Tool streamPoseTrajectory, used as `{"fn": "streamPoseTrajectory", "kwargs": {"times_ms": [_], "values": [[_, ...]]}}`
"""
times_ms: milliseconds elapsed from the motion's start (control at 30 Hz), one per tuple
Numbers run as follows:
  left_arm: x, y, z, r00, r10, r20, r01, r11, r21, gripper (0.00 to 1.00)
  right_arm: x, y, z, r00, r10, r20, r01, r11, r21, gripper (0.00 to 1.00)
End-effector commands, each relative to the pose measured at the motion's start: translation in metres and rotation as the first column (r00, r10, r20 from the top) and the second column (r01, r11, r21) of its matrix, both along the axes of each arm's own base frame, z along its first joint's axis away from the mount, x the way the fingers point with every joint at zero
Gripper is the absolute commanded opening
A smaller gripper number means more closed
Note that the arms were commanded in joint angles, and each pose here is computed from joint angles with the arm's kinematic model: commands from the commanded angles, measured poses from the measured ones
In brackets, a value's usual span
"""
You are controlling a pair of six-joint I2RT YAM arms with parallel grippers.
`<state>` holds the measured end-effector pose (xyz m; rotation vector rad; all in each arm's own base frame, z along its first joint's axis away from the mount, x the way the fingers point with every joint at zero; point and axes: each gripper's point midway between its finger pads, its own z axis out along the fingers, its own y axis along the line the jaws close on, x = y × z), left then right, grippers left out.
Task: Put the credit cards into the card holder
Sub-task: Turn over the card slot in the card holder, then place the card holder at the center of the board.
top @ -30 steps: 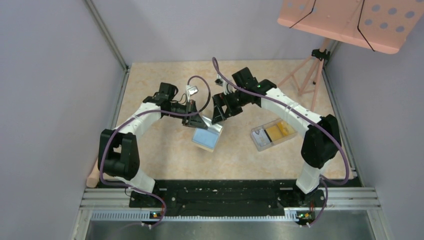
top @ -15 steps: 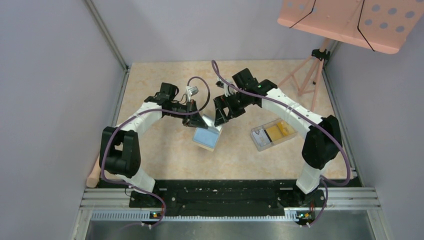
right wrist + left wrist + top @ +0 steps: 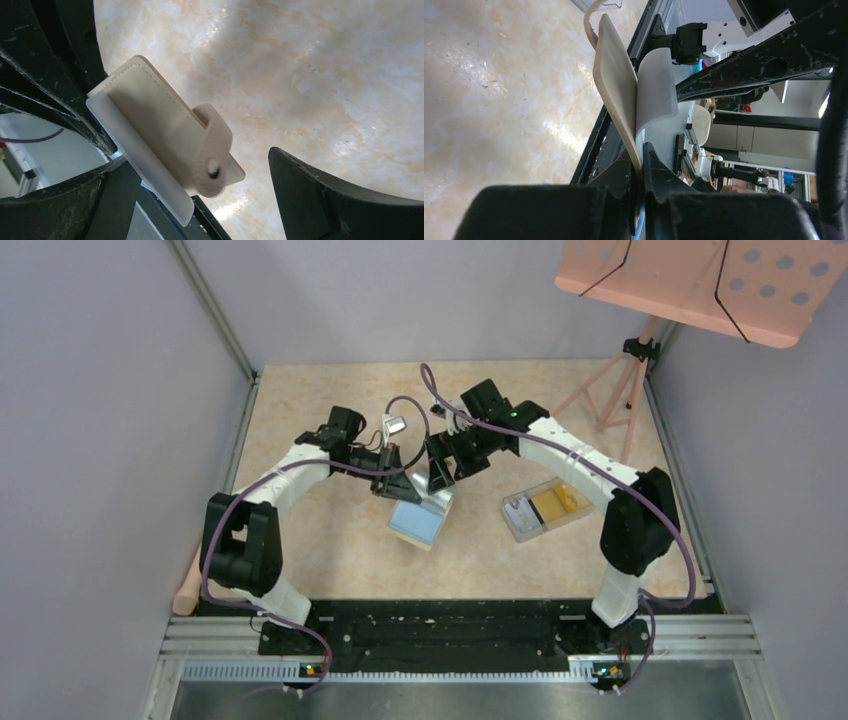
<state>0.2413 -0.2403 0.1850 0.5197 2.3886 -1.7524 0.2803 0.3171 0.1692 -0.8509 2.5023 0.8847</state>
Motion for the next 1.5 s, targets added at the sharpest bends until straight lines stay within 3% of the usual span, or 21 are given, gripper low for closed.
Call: {"fn": "streamPoseTrajectory", "kwargs": {"times_ms": [0, 100, 267, 400, 433, 467, 500, 567, 667, 767, 933, 1033, 1100, 1200, 1267, 1467], "values": [[-0.005, -0.003, 0.026, 0.994, -0.055, 0.091, 0.062, 0.996, -0.069, 0.0, -0.005, 0.025, 0.014, 0.995, 0.094, -0.038, -0.088, 0.987, 0.138, 0.93], [-0.006, -0.003, 0.03, 0.993, -0.059, 0.104, 0.067, 0.995, -0.077, 0.0, -0.013, 0.027, 0.014, 0.987, 0.137, -0.084, -0.119, 0.975, 0.188, 0.86], [-0.006, -0.003, 0.031, 0.992, -0.062, 0.108, 0.072, 0.994, -0.085, 0.0, -0.016, 0.028, 0.03, 0.973, 0.179, -0.145, -0.122, 0.934, 0.335, 0.62], [-0.005, -0.004, 0.03, 0.992, -0.061, 0.107, 0.07, 0.994, -0.08, 0.0, -0.019, 0.029, 0.042, 0.963, 0.209, -0.172, -0.126, 0.908, 0.399, 0.34], [-0.004, -0.004, 0.029, 0.993, -0.057, 0.106, 0.066, 0.995, -0.076, 0.0, -0.021, 0.03, 0.044, 0.959, 0.22, -0.177, -0.132, 0.903, 0.41, 0.24], [-0.003, -0.004, 0.028, 0.993, -0.055, 0.106, 0.062, 0.996, -0.071, 0.0, -0.022, 0.03, 0.044, 0.957, 0.224, -0.184, -0.131, 0.901, 0.414, 0.08], [-0.002, -0.004, 0.027, 0.993, -0.051, 0.109, 0.058, 0.996, -0.064, 0.0, -0.023, 0.03, 0.043, 0.955, 0.226, -0.192, -0.13, 0.901, 0.413, 0.0], [0.005, -0.003, 0.024, 0.992, -0.023, 0.124, 0.027, 0.999, -0.026, 0.07, -0.024, 0.029, 0.042, 0.954, 0.225, -0.2, -0.126, 0.903, 0.412, 0.0], [0.023, 0.002, 0.02, 0.98, 0.072, 0.183, -0.086, 0.994, 0.071, 0.31, -0.023, 0.028, 0.036, 0.957, 0.204, -0.207, -0.11, 0.914, 0.391, 0.0], [0.044, 0.012, 0.02, 0.947, 0.195, 0.255, -0.24, 0.958, 0.159, 0.47, -0.011, 0.027, 0.028, 0.969, 0.14, -0.204, -0.061, 0.935, 0.35, 0.0], [0.08, 0.051, 0.024, 0.809, 0.413, 0.418, -0.551, 0.78, 0.296, 0.64, 0.016, 0.04, 0.023, 0.974, -0.021, -0.224, 0.103, 0.926, 0.363, 0.0], [0.094, 0.077, 0.036, 0.703, 0.495, 0.51, -0.688, 0.655, 0.312, 0.68, 0.035, 0.053, 0.02, 0.96, -0.124, -0.251, 0.225, 0.877, 0.425, 0.0], [0.096, 0.083, 0.045, 0.664, 0.511, 0.546, -0.721, 0.631, 0.287, 0.68, 0.048, 0.06, 0.015, 0.946, -0.179, -0.271, 0.291, 0.839, 0.46, 0.0], [0.095, 0.084, 0.052, 0.65, 0.507, 0.565, -0.725, 0.637, 0.262, 0.69, 0.062, 0.073, 0.005, 0.915, -0.239, -0.325, 0.383, 0.768, 0.514, 0.0], [0.093, 0.081, 0.047, 0.672, 0.496, 0.55, -0.706, 0.652, 0.274, 0.69, 0.065, 0.081, -0.011, 0.885, -0.274, -0.377, 0.445, 0.738, 0.508, 0.0], [0.088, 0.074, 0.033, 0.719, 0.476, 0.507, -0.664, 0.686, 0.297, 0.68, 0.05, 0.095, -0.071, 0.82, -0.406, -0.403, 0.539, 0.783, 0.31, 0.0]]}}
